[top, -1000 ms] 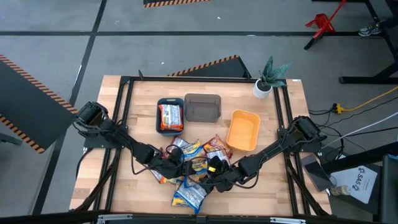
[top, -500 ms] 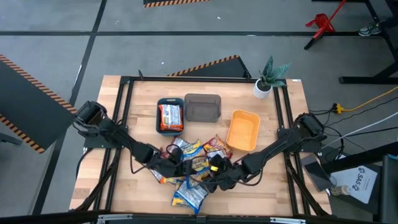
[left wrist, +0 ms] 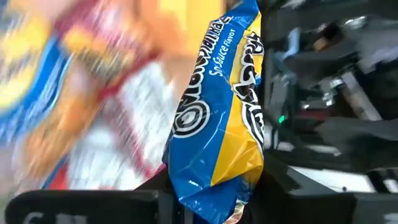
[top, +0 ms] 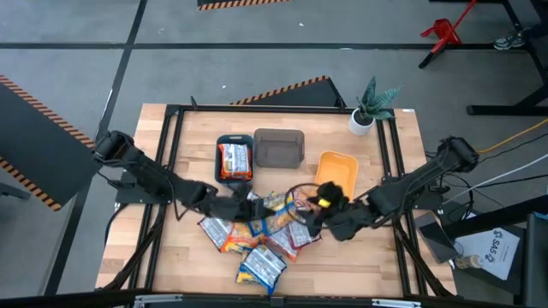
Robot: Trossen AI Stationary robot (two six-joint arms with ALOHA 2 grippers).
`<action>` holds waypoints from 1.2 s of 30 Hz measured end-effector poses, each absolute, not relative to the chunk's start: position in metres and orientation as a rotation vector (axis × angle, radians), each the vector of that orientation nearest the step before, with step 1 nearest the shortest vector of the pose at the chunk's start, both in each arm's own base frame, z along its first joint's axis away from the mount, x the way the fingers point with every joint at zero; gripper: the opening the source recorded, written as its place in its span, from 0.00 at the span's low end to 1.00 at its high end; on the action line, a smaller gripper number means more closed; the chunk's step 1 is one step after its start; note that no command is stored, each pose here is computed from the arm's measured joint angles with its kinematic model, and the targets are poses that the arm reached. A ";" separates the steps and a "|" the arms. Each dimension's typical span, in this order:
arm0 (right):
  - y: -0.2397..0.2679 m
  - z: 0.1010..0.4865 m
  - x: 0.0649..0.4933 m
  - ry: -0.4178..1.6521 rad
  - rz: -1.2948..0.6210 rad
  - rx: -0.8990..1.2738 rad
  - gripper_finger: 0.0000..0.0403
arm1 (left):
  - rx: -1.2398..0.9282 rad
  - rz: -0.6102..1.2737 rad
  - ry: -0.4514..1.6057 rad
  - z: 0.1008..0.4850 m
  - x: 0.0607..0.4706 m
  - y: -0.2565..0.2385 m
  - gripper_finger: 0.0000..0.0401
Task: Sort Maruchan noodles
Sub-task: Put the blue noodle pack into the black transparent bin
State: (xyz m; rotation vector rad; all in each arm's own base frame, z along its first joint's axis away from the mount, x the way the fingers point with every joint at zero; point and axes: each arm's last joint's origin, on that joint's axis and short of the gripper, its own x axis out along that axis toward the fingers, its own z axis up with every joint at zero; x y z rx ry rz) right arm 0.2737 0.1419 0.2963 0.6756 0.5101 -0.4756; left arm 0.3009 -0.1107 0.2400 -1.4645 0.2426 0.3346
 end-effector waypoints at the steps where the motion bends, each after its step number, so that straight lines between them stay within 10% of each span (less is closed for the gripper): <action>1: 0.138 0.301 0.268 0.493 -0.502 0.674 0.69 | -1.442 0.335 0.214 0.245 0.301 -0.103 0.25; 22: 0.088 0.308 0.261 0.514 -0.703 0.611 0.69 | -1.153 0.382 0.437 0.240 0.267 0.137 0.25; 36: 0.058 0.307 0.269 0.544 -0.768 0.597 0.69 | -1.194 0.353 0.535 0.204 0.281 0.164 0.25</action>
